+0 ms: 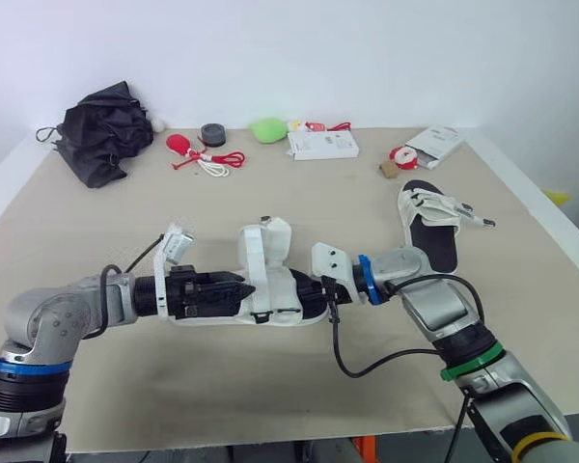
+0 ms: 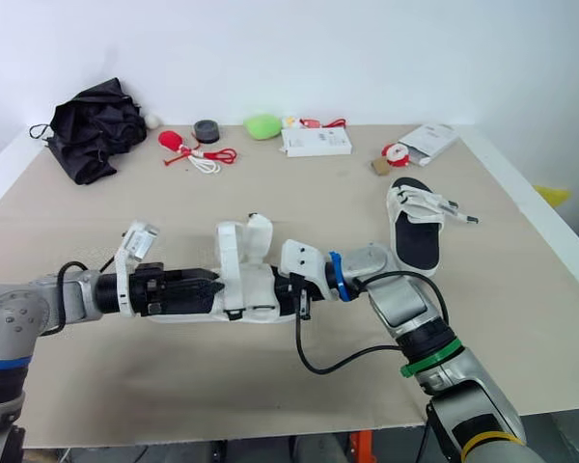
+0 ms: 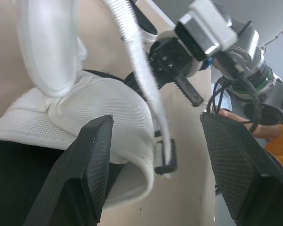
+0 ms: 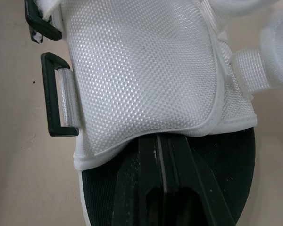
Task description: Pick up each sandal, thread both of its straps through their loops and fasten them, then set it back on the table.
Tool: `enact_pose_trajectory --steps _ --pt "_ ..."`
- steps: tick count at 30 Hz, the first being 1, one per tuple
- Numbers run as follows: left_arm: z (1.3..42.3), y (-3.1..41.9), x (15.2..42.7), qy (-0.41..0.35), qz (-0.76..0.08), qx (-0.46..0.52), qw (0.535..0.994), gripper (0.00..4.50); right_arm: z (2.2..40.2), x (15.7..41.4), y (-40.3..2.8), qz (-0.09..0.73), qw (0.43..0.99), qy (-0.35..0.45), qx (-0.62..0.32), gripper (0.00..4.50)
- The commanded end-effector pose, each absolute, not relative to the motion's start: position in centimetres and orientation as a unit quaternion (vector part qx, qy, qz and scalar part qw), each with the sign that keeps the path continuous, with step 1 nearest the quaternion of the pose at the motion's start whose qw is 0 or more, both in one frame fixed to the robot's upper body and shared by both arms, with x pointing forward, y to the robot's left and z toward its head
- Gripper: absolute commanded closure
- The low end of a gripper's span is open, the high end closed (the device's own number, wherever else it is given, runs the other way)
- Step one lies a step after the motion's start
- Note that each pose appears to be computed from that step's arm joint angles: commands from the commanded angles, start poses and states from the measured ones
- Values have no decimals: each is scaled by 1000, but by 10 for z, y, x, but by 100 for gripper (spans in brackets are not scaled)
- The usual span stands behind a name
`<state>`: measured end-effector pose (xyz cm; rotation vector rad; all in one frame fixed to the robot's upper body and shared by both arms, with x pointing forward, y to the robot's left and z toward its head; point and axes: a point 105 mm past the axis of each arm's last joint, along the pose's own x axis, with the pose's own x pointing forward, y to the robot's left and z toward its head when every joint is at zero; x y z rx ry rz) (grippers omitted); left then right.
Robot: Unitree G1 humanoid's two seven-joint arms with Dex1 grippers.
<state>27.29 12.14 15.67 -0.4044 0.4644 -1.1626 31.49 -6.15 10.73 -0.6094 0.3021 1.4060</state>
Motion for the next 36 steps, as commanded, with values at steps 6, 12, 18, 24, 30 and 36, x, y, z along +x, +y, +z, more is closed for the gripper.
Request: enact_pose_trajectory --steps 6,12,18,24,30,36 --pt "169 105 288 206 -527 -237 790 147 74 313 -76 614 708 206 -280 450" --pt "173 95 293 200 -532 -243 786 170 73 313 -77 611 711 207 -280 450" --pt "171 97 289 204 -537 -238 783 416 73 312 -78 610 712 208 -280 450" --pt "165 93 278 222 -556 -214 771 444 73 313 -78 610 712 208 -281 450" --pt "138 87 266 267 -560 -158 768 444 73 312 -77 611 711 206 -281 450" --pt "129 95 261 259 -569 -89 776 444 73 311 -78 612 710 207 -281 450"
